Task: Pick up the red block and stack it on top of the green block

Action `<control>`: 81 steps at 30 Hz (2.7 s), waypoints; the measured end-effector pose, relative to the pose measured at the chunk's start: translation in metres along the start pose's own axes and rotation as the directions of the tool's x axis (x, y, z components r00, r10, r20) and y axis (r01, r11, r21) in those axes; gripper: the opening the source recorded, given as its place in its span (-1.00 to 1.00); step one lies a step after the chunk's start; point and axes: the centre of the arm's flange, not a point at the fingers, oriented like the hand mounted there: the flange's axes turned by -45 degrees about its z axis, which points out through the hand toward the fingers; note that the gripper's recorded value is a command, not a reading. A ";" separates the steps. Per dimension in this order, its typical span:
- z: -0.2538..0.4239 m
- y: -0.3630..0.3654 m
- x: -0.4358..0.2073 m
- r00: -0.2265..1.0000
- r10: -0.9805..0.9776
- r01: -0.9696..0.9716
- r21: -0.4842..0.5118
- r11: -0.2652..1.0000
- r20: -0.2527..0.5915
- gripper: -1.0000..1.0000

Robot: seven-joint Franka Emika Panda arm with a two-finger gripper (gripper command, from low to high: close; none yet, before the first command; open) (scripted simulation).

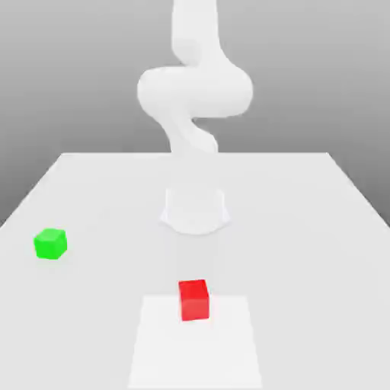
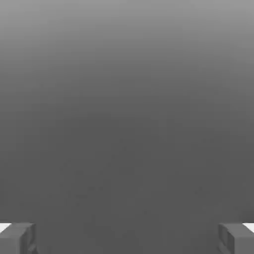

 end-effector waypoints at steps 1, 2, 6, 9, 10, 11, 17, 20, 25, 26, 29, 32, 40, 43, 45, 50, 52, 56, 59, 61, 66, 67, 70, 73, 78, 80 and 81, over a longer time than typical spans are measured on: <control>0.026 0.000 -0.008 0.999 -0.007 0.007 0.000 1.000 0.038 0.00; 0.051 0.000 -0.017 0.997 -0.015 0.015 0.001 1.000 0.075 0.00; 0.141 0.001 -0.065 0.974 -0.044 0.042 0.010 0.999 0.221 0.00; 0.199 0.002 -0.113 0.942 -0.065 0.062 0.022 0.998 0.328 0.00; 0.216 0.002 -0.132 0.929 -0.073 0.068 0.027 0.997 0.364 0.00; 0.233 0.002 -0.152 0.913 -0.081 0.074 0.033 0.997 0.400 0.00; 0.310 0.002 -0.295 0.779 -0.131 0.102 0.082 0.991 0.614 0.00; 0.337 0.002 -0.336 0.747 -0.142 0.107 0.092 0.990 0.649 0.00; 0.365 0.002 -0.367 0.743 -0.142 0.106 0.093 0.990 0.654 -1.00; 0.365 0.002 -0.367 0.743 -0.142 0.106 0.093 0.990 0.654 -1.00; 0.365 0.002 -0.367 0.743 -0.142 0.107 0.093 0.990 0.654 -1.00; 0.365 0.002 -0.366 0.743 -0.142 0.106 0.093 0.990 0.655 -1.00; 0.320 0.008 -0.326 0.744 -0.131 0.099 0.086 0.991 0.655 -1.00; 0.311 0.044 -0.319 0.752 -0.077 0.062 0.045 0.997 0.655 -1.00; 0.305 0.074 -0.318 0.756 -0.030 0.030 0.012 0.999 0.654 -1.00; 0.283 0.149 -0.325 0.757 0.091 -0.057 -0.074 0.996 0.647 -1.00; 0.271 0.178 -0.333 0.753 0.140 -0.093 -0.107 0.990 0.643 -1.00; 0.244 0.231 -0.355 0.739 0.237 -0.166 -0.171 0.971 0.631 -1.00; 0.220 0.266 -0.377 0.722 0.309 -0.221 -0.216 0.951 0.619 -1.00; 0.203 0.287 -0.395 0.708 0.355 -0.258 -0.245 0.935 0.610 -1.00; 0.162 0.326 -0.443 0.667 0.460 -0.346 -0.303 0.888 0.586 -1.00; 0.161 0.328 -0.447 0.666 0.466 -0.353 -0.303 0.885 0.583 -1.00; 0.167 0.331 -0.454 0.668 0.468 -0.363 -0.295 0.884 0.579 -1.00; 0.176 0.332 -0.459 0.671 0.467 -0.367 -0.289 0.884 0.576 -1.00; 0.192 0.332 -0.472 0.673 0.464 -0.364 -0.288 0.885 0.576 -1.00; 0.198 0.332 -0.479 0.671 0.465 -0.362 -0.293 0.885 0.577 -1.00; 0.201 0.331 -0.483 0.669 0.467 -0.360 -0.298 0.884 0.579 -1.00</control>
